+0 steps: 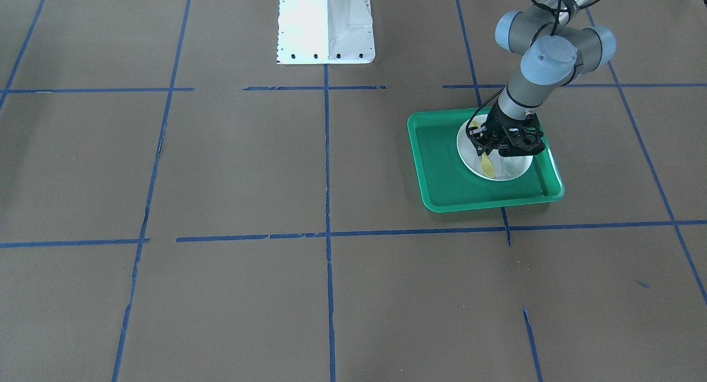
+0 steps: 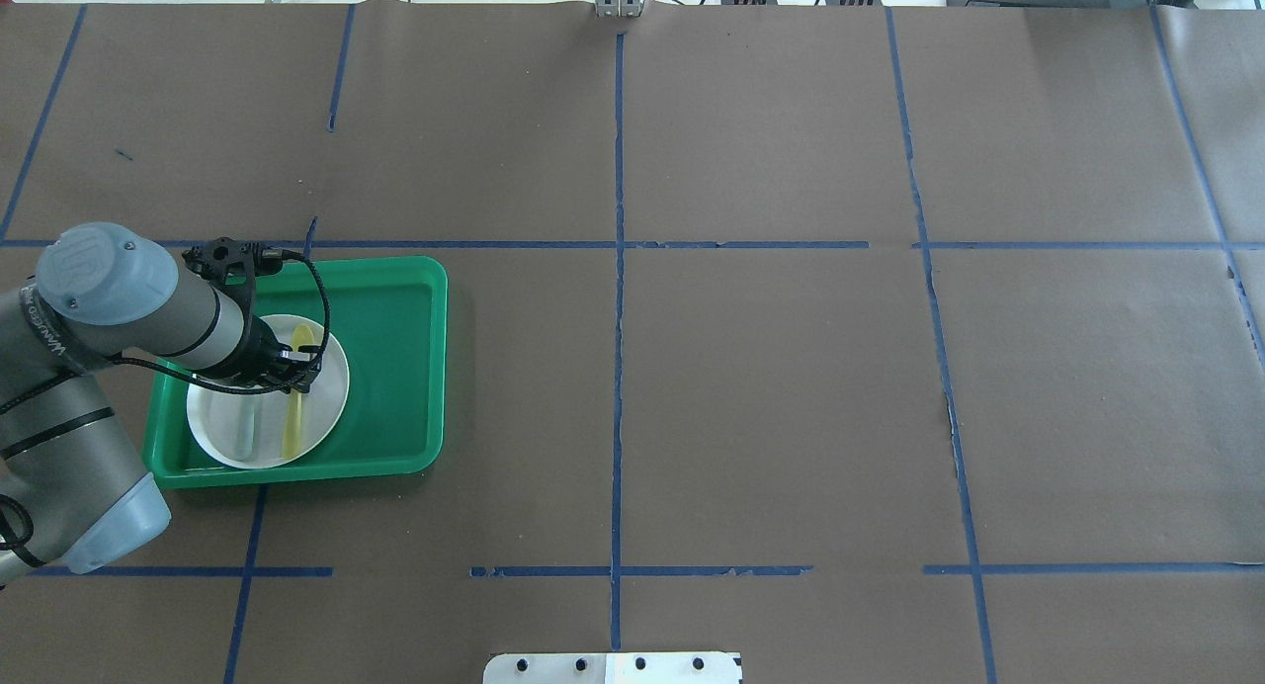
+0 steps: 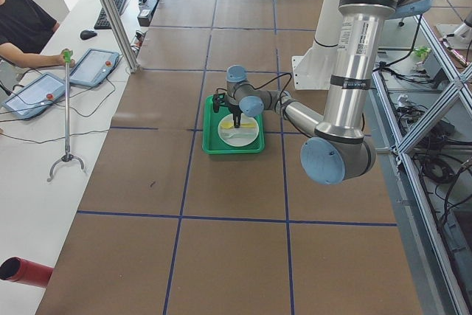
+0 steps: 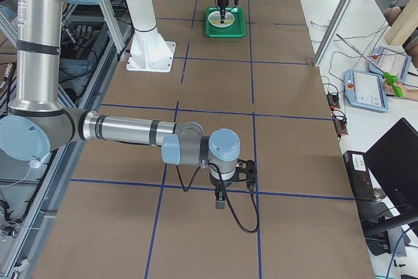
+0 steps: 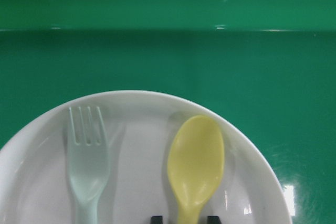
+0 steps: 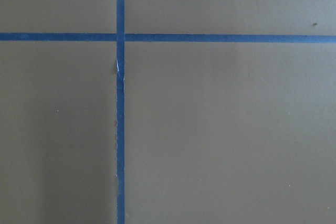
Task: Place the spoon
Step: 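Lift the yellow spoon off the plate and carry it beside the plate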
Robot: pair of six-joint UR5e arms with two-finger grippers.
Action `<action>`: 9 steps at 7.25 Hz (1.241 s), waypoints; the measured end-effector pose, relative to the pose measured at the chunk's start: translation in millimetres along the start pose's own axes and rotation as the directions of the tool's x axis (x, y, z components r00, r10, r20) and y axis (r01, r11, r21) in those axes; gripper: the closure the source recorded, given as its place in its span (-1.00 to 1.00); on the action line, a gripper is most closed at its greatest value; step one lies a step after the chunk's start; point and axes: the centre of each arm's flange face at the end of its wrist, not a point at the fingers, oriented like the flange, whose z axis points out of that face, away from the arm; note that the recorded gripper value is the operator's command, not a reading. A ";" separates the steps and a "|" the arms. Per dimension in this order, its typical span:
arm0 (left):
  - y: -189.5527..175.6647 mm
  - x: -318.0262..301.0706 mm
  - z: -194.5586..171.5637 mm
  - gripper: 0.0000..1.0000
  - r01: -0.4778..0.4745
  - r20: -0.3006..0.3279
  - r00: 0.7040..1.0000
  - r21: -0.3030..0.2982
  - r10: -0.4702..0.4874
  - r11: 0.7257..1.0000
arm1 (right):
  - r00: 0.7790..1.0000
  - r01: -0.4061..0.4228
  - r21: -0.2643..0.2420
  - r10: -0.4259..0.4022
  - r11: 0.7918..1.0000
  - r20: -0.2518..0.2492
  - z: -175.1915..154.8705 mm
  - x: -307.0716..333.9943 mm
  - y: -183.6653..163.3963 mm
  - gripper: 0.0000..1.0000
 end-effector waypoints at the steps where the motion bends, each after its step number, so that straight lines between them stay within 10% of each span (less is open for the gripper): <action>1: -0.4 0.0 -5.0 1.00 0.000 -0.004 1.000 0.005 0.000 1.000 | 1.000 0.001 0.001 -0.001 1.000 0.000 -0.1 0.0 -0.1 -1.00; 6: -19.2 21.6 -106.5 1.00 -0.021 0.041 0.999 0.044 0.019 0.999 | 1.000 0.000 0.000 0.000 1.000 0.000 0.0 0.0 0.0 -1.00; 9: -40.1 68.4 -99.8 1.00 0.040 0.035 0.999 0.035 -0.041 0.999 | 1.000 0.000 0.000 0.000 1.000 0.000 0.0 0.0 0.0 -1.00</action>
